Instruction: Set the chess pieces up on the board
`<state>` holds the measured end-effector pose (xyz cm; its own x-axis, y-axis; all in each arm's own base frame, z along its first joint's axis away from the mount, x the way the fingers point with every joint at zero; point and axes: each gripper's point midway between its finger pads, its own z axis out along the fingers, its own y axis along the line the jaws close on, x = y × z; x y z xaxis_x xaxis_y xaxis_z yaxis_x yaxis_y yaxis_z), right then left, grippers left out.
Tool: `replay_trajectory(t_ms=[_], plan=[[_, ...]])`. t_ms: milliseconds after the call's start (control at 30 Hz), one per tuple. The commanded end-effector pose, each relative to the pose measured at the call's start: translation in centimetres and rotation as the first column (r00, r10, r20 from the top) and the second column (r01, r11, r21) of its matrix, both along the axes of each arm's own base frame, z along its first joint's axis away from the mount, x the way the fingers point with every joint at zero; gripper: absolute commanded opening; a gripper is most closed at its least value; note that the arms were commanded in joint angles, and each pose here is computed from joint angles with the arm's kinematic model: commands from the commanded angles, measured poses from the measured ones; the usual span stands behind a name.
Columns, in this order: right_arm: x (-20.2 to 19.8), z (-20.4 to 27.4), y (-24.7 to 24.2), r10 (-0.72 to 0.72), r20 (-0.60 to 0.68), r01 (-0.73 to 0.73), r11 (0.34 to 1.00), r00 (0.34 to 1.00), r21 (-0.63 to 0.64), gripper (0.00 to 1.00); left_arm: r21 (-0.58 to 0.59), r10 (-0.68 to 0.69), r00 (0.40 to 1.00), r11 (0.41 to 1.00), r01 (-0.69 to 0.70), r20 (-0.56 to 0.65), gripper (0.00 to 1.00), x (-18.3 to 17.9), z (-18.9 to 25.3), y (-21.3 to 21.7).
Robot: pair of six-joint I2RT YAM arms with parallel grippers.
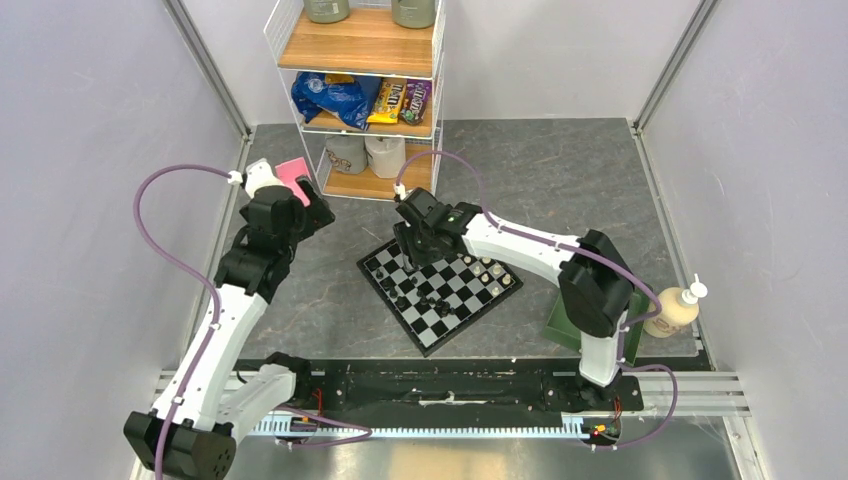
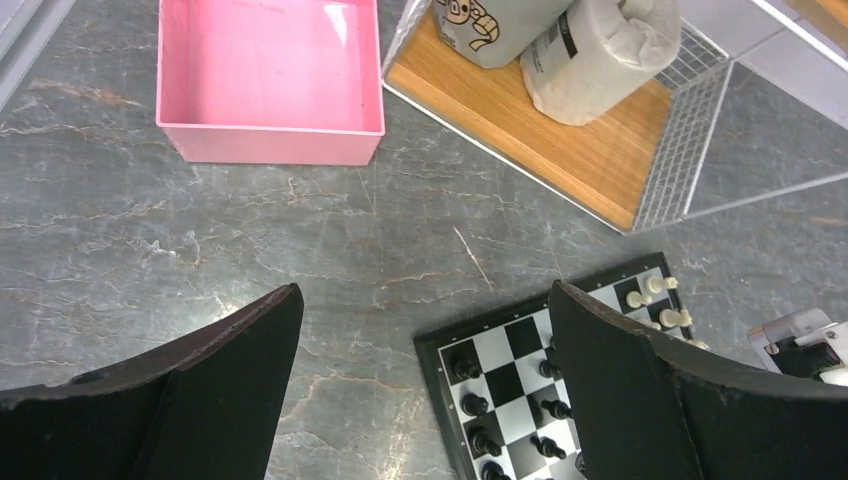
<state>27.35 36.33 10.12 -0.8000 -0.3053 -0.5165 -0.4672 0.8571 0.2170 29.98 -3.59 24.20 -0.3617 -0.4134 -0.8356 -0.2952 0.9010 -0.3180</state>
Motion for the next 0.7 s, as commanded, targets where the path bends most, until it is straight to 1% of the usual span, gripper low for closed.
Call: replay_trajectory(t_ms=[0,167,300,433,667], plan=[[2.1,0.8,0.8,-0.041,0.063,0.042,0.999,0.997,-0.015,0.53,0.049,0.028,1.000,0.998,-0.027,-0.013,1.00,1.5,-0.3,1.2],[1.9,0.2,0.5,-0.056,0.067,0.059,0.997,0.996,-0.043,0.52,0.062,0.059,0.997,0.996,-0.056,-0.042,1.00,2.2,-2.4,1.9],[1.0,0.7,0.1,-0.046,0.086,0.051,0.997,0.995,-0.053,0.51,0.019,0.016,0.999,1.000,-0.015,-0.043,1.00,2.9,-2.9,0.8],[-1.1,0.6,-0.1,-0.023,0.071,0.027,0.998,0.997,-0.058,0.50,-0.017,0.019,0.998,1.000,-0.020,-0.055,1.00,2.9,-3.6,0.4],[-4.8,0.0,-0.5,0.010,0.037,-0.008,0.998,0.999,-0.064,0.48,0.006,0.042,0.996,0.999,-0.042,-0.082,1.00,2.8,-4.1,1.2]])
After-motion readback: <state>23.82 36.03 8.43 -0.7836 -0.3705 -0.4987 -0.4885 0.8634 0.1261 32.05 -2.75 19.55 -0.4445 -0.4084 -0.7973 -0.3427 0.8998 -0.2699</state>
